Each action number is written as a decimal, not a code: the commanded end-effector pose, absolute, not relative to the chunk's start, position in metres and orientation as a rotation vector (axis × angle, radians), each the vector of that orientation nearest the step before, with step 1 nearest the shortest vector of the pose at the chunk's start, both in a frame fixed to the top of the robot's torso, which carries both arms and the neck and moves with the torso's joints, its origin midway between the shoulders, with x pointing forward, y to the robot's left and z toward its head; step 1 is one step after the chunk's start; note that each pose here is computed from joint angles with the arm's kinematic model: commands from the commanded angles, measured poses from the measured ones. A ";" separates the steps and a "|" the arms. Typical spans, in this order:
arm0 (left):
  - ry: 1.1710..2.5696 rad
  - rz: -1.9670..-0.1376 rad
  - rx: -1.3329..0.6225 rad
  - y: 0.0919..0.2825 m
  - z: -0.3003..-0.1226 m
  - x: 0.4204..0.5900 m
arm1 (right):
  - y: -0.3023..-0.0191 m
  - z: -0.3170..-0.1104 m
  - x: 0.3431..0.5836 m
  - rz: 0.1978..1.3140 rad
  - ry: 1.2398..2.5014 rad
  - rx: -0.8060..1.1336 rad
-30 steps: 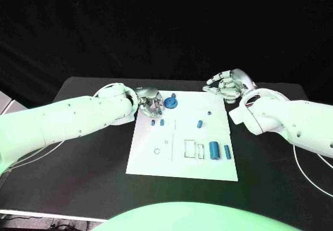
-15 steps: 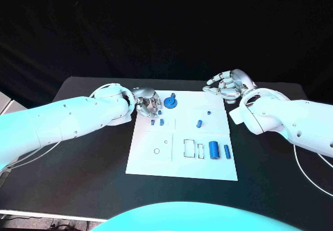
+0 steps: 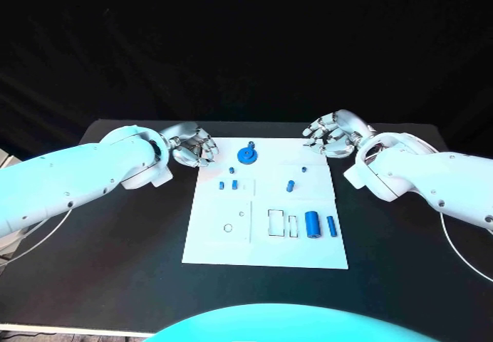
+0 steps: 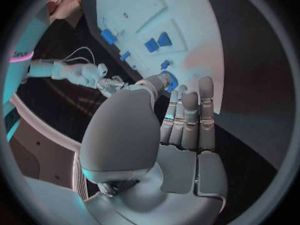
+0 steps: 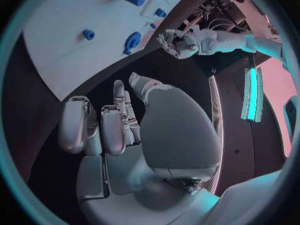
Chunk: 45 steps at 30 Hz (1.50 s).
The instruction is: Assemble the parts on the task board
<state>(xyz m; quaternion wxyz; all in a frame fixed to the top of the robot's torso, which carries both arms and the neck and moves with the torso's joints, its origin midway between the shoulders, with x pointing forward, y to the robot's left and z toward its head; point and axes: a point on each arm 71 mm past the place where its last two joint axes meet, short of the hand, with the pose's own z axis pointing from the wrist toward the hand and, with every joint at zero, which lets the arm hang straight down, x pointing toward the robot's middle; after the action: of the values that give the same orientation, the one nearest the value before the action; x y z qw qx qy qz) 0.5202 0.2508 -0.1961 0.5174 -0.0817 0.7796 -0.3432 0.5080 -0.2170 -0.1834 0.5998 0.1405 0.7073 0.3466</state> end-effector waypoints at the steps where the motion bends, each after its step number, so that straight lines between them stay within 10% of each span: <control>1: 1.733 -1.209 -0.544 0.255 -0.183 0.516 | -0.211 -0.190 0.502 0.696 1.744 -0.038; 16: 1.556 -1.575 -0.878 0.268 -0.167 0.491 | -0.207 -0.203 0.494 0.412 1.713 -0.361; 45: 1.549 -1.596 -0.884 0.263 -0.165 0.487 | -0.183 -0.225 0.491 0.425 1.772 -0.392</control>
<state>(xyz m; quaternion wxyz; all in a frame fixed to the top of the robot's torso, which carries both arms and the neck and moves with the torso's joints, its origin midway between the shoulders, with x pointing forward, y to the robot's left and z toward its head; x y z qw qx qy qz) 0.4882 0.2653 -0.1665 0.3718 -0.3461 0.6080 -0.6102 0.4948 -0.1863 -0.2163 0.6166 -0.1573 0.7485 0.1864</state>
